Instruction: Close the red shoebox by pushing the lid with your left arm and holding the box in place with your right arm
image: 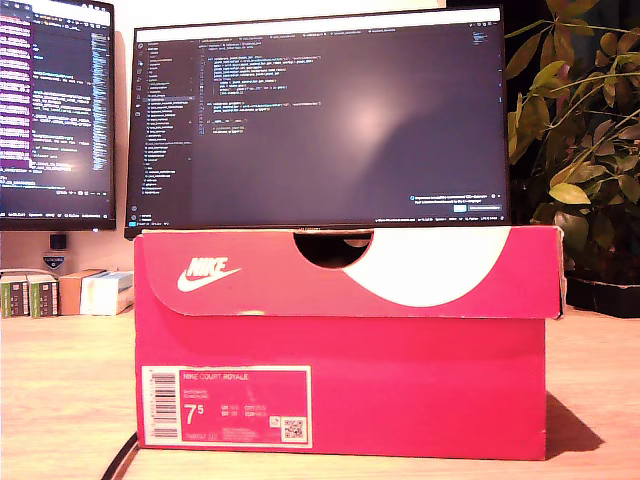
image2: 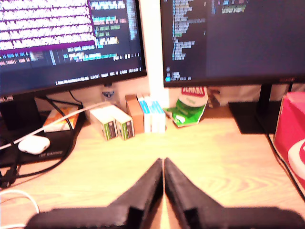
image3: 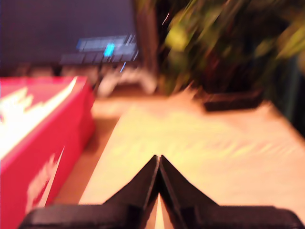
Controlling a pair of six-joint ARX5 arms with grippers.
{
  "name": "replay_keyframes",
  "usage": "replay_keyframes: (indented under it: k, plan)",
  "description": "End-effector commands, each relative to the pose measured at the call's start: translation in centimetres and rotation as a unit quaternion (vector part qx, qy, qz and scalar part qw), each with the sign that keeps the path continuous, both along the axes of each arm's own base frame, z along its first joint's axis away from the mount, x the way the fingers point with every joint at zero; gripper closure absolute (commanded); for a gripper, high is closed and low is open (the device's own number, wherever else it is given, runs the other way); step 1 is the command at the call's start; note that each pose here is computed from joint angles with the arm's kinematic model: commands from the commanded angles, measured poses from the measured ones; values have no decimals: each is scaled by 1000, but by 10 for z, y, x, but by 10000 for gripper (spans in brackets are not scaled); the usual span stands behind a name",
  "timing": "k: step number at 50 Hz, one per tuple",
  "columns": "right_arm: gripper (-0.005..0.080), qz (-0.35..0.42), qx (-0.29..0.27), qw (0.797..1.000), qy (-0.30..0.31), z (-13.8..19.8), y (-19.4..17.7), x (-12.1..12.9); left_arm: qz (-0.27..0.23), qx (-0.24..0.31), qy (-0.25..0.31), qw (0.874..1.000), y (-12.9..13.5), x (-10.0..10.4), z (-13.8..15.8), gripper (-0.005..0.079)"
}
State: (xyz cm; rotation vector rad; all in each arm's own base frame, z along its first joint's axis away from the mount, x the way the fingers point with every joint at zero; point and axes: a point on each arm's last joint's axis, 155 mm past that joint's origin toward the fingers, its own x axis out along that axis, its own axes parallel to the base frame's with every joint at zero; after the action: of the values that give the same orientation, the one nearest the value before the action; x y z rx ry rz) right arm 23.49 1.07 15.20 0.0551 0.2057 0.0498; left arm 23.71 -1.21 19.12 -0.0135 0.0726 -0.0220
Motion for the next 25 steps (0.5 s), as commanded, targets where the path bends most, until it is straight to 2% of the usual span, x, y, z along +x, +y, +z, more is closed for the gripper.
replay_keyframes:
  k: [1,13,25]
  plan:
    - [764,10,0,1000,5,-10,5,2,-1,0,13,1000,-1,2,-16,758]
    - [764,3,-10,1000,12,-26,4,5,0,3,32,999,-1,5,-40,758]
    - [764,-50,-46,998,14,-35,-17,8,13,9,40,999,3,9,-56,758]
